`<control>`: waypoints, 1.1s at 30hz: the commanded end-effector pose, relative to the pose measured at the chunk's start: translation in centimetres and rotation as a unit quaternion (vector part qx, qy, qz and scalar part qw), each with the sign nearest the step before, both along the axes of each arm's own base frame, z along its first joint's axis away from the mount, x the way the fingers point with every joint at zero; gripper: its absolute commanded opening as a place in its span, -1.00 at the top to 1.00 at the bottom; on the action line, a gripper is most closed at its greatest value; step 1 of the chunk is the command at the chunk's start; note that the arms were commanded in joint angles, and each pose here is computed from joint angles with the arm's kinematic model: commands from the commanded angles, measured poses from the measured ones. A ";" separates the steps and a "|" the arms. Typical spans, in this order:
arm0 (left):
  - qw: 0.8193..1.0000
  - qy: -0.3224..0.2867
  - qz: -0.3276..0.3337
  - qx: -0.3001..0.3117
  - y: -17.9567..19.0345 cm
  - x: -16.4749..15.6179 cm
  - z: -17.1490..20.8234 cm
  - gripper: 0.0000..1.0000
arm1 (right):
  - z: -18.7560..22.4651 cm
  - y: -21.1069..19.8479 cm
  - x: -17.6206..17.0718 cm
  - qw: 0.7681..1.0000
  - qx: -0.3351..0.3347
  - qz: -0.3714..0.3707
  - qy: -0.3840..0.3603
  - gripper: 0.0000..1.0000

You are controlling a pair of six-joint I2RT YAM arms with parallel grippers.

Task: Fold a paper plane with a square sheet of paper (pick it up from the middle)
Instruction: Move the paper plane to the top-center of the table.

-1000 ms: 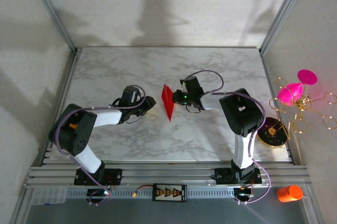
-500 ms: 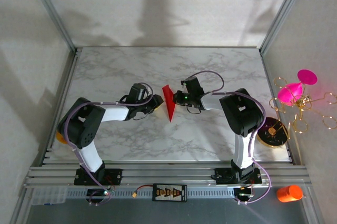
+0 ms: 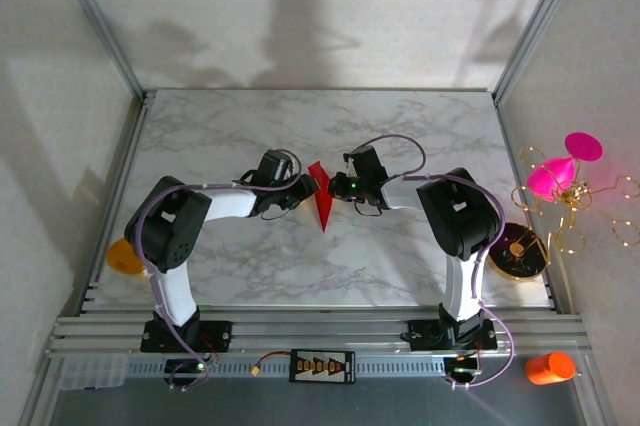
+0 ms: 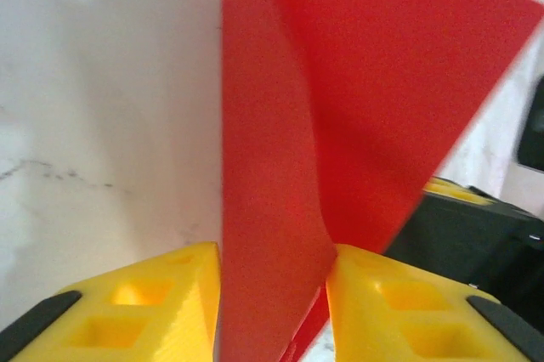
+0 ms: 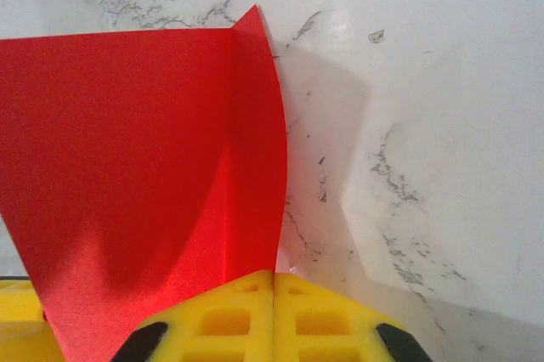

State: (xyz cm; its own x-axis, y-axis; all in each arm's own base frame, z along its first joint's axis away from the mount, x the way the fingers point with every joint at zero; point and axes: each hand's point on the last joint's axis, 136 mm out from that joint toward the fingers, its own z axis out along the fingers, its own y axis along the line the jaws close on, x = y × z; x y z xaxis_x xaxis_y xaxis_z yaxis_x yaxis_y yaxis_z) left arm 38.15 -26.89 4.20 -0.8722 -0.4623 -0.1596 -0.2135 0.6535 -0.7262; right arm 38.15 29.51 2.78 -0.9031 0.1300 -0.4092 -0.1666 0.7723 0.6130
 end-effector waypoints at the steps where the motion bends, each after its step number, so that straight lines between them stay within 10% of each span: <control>1: 0.999 0.017 0.008 0.041 0.6 0.0 -1.2 0.31 | -0.5 -0.7 0.0 1.000 -0.014 -0.002 0.001 0.87; 15: 0.998 0.010 0.036 0.051 1.3 1.4 -0.9 0.54 | -0.4 -0.8 0.0 1.000 -0.017 -0.003 -0.002 0.88; 23: 0.998 -0.002 0.042 0.052 1.7 1.9 0.0 1.00 | 1.0 -0.5 0.5 1.000 -0.005 -0.007 -0.011 0.92; 33: 0.996 -0.027 0.078 0.021 2.9 2.6 2.5 1.00 | 3.6 -0.3 0.8 0.999 0.026 -0.031 -0.019 0.96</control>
State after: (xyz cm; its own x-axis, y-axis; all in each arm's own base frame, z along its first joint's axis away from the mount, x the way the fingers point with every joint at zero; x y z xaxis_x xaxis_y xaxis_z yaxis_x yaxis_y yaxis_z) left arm 39.91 -24.83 4.93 -0.8207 -0.5348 -0.2009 -0.2758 0.6789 -0.6805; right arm 38.64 29.57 5.16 -0.8850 0.1660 -0.4351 -0.1679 0.7577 0.6306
